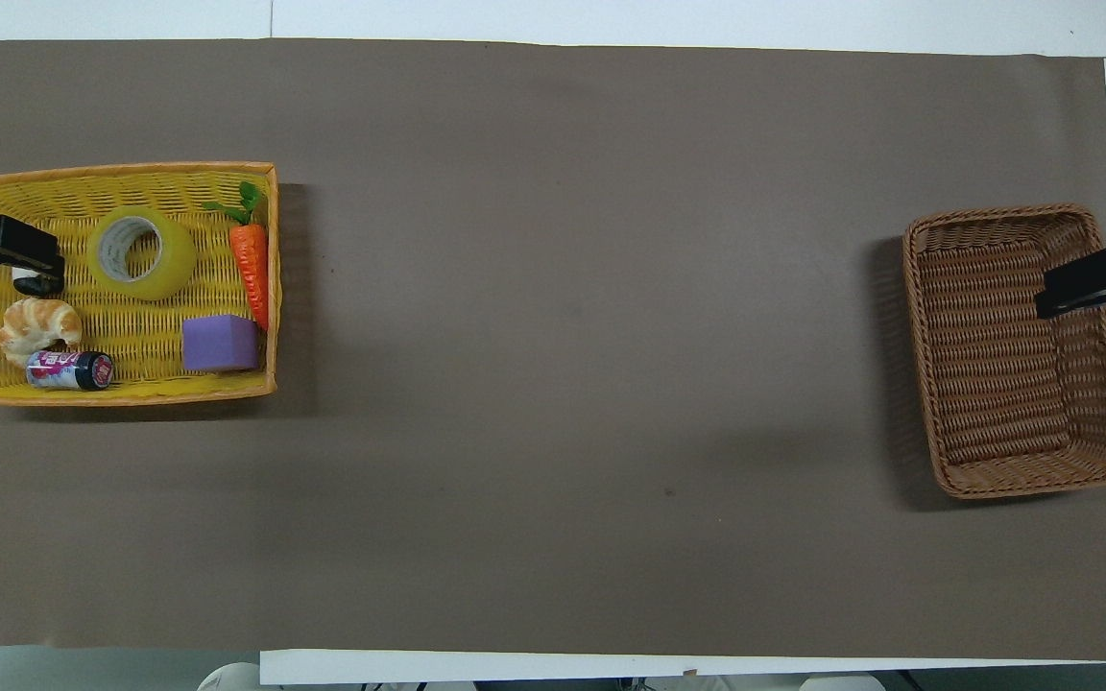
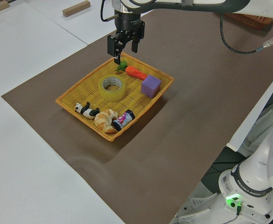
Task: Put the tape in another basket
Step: 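Lower the left gripper toward the yellow tape roll in the yellow basket, then grasp the rim of the yellow tape roll with the left gripper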
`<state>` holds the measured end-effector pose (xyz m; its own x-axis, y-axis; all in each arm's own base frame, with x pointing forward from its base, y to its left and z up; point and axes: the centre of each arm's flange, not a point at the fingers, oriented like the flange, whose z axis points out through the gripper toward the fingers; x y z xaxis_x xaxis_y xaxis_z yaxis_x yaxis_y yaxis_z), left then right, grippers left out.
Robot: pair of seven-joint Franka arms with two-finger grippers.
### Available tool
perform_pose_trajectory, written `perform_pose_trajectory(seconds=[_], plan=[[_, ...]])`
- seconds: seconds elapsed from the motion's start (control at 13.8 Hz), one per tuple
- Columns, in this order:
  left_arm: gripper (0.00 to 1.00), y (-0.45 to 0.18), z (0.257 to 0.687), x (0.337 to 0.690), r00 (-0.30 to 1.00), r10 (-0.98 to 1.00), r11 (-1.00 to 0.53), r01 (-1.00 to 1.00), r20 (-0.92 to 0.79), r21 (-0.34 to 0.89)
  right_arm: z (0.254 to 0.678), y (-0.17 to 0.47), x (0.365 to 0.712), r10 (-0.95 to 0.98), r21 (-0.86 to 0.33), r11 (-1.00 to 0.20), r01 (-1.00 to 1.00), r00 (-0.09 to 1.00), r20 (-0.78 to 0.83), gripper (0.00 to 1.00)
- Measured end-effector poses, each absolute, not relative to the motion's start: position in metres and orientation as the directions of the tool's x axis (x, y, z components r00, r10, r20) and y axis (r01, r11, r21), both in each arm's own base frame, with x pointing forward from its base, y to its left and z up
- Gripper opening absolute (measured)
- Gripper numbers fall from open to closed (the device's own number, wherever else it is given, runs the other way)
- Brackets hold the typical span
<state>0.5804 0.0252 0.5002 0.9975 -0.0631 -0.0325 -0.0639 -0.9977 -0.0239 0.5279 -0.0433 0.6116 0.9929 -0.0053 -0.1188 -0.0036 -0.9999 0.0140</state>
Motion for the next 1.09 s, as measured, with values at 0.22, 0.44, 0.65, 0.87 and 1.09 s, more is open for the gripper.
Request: perform_pose_trajectory(seconds=[0.22,0.44,0.65,0.87,1.09], plan=[[0.81,0.043,0.436,0.604,0.999,-0.042,-0.999,-0.041,0.014,-0.014,0.612,-0.043,0.528,-0.005,0.014,-1.000,-0.004,0.993,-0.119,1.00],[0.69,0.041,0.407,0.618,0.998,-0.047,-0.999,-0.047,0.037,-0.007,0.612,-0.043,0.528,-0.005,0.014,-1.000,-0.004,0.993,-0.119,1.00],[0.60,0.042,0.383,0.628,0.998,-0.046,-0.999,-0.046,0.031,0.001,0.612,-0.043,0.528,-0.005,0.014,-1.000,-0.004,0.993,-0.119,1.00],[0.59,0.044,0.372,0.635,0.999,-0.049,-0.999,-0.049,0.021,0.000,0.612,-0.043,0.528,-0.005,0.014,-1.000,-0.004,0.993,-0.119,1.00],[0.59,0.045,0.355,0.638,0.999,-0.053,-0.999,-0.053,0.001,-0.002,0.612,-0.043,0.528,-0.005,0.014,-1.000,-0.004,0.993,-0.119,1.00]])
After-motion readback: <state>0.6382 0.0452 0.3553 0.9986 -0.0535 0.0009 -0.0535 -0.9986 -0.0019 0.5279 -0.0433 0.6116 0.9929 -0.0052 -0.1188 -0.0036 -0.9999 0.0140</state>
